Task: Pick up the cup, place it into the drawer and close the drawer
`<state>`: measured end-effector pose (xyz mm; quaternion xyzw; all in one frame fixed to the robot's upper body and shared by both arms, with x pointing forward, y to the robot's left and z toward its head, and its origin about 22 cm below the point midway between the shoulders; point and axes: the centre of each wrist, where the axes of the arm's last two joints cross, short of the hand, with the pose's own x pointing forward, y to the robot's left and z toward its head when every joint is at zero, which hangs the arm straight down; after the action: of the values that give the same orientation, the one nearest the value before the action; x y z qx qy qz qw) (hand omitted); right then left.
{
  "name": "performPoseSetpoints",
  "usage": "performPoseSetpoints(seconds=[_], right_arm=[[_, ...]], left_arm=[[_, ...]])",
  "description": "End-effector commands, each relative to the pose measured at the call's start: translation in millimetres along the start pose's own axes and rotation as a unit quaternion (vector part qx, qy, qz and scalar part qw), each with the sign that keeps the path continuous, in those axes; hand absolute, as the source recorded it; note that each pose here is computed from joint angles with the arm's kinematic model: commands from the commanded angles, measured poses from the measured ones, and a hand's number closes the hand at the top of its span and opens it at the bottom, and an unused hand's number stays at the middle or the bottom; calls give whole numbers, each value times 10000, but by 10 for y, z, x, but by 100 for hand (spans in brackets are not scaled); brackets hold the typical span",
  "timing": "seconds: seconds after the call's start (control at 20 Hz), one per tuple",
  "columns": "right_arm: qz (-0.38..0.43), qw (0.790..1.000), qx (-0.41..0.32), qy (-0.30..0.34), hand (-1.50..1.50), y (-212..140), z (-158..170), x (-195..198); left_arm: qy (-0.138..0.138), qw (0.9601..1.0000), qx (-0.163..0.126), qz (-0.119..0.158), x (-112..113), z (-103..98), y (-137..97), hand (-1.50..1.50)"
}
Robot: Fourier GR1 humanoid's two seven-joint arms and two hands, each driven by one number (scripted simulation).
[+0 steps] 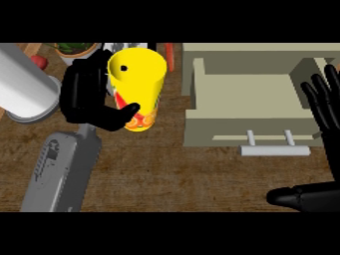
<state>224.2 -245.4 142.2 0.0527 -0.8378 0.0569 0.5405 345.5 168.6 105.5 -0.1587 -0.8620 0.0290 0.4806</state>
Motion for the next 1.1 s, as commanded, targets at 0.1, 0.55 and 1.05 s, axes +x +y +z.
performPoseSetpoints(seconds=[0.1, 0.55, 1.05], right_arm=[[-43, 10000, -18, -47, -150, 46, 98, -45], [77, 9999, 29, 114, -150, -39, 55, -92], [-24, 10000, 55, 58, -150, 23, 100, -25]], left_arm=[[-22, 9998, -74, -202, 253, -352, -399, 150], [225, 9980, -289, -506, 87, -856, -755, 150], [583, 9942, -333, -839, -131, -1082, -1087, 150]])
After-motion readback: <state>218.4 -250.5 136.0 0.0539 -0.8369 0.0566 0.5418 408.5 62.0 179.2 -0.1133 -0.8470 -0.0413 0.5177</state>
